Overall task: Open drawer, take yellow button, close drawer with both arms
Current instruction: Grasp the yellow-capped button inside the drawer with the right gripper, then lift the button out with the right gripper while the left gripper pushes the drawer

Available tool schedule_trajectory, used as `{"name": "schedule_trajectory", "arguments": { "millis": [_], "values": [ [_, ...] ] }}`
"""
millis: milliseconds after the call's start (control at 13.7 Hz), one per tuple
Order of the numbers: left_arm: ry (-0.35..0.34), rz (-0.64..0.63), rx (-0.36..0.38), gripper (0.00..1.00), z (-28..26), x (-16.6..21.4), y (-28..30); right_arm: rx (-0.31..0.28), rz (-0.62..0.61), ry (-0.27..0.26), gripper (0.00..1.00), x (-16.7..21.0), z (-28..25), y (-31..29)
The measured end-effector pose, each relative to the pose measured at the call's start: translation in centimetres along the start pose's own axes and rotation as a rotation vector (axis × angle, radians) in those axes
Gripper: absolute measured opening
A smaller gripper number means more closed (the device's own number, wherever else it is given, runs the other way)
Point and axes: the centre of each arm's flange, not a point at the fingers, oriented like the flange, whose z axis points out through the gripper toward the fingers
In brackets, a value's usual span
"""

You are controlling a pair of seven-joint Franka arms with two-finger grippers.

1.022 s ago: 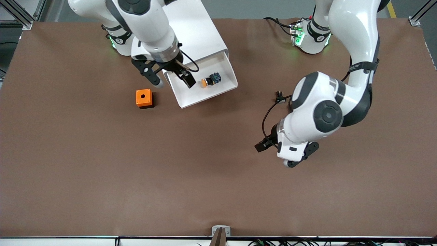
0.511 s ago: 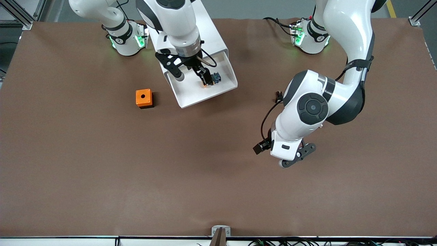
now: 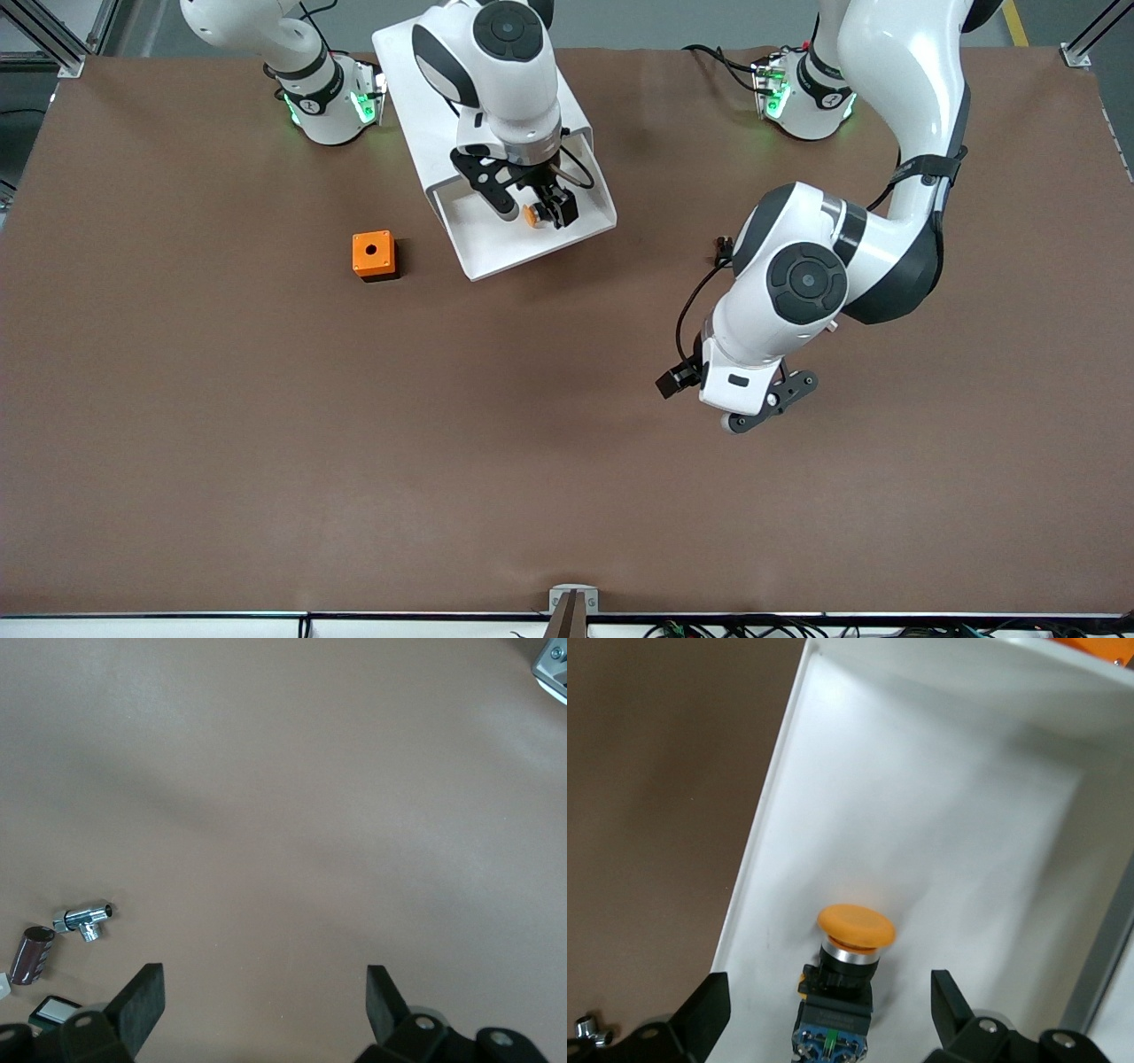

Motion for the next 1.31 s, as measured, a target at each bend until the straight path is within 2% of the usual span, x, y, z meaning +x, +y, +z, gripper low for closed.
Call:
{"name": "schedule_trajectory", "arguments": {
  "millis": [438, 803, 876, 1022, 1095, 1168, 1314],
  "values": [
    [0.0, 0.001, 0.0, 1.0, 0.0, -0.1, 0.0, -0.022, -0.004, 0.005, 0.98, -0.4, 1.4, -0.1],
    [-0.006, 0.011, -0.004, 1.0, -0.1, -0.7, 0.4, -0.034, -0.013, 0.008, 0.92, -1.0, 2.1, -0.1],
    [-0.007, 0.012, -0.004, 1.0, 0.0, -0.7, 0.4, -0.034, -0.014, 0.008, 0.85, -1.0, 2.2, -0.1],
    [-0.007, 0.012, -0.003, 1.0, 0.0, -0.7, 0.4, -0.035, -0.014, 0.008, 0.64, -1.1, 2.3, -0.1],
    [-0.007, 0.012, -0.004, 1.0, 0.0, -0.7, 0.4, -0.036, -0.014, 0.008, 0.64, -1.1, 2.3, -0.1],
    [-0.007, 0.012, -0.003, 1.0, 0.0, -0.7, 0.4, -0.036, -0.014, 0.008, 0.58, -1.1, 2.3, -0.1],
    [-0.009, 0.015, -0.004, 1.0, 0.0, -0.9, 0.5, -0.034, -0.013, 0.008, 0.39, -1.0, 2.2, -0.2]
  ]
}}
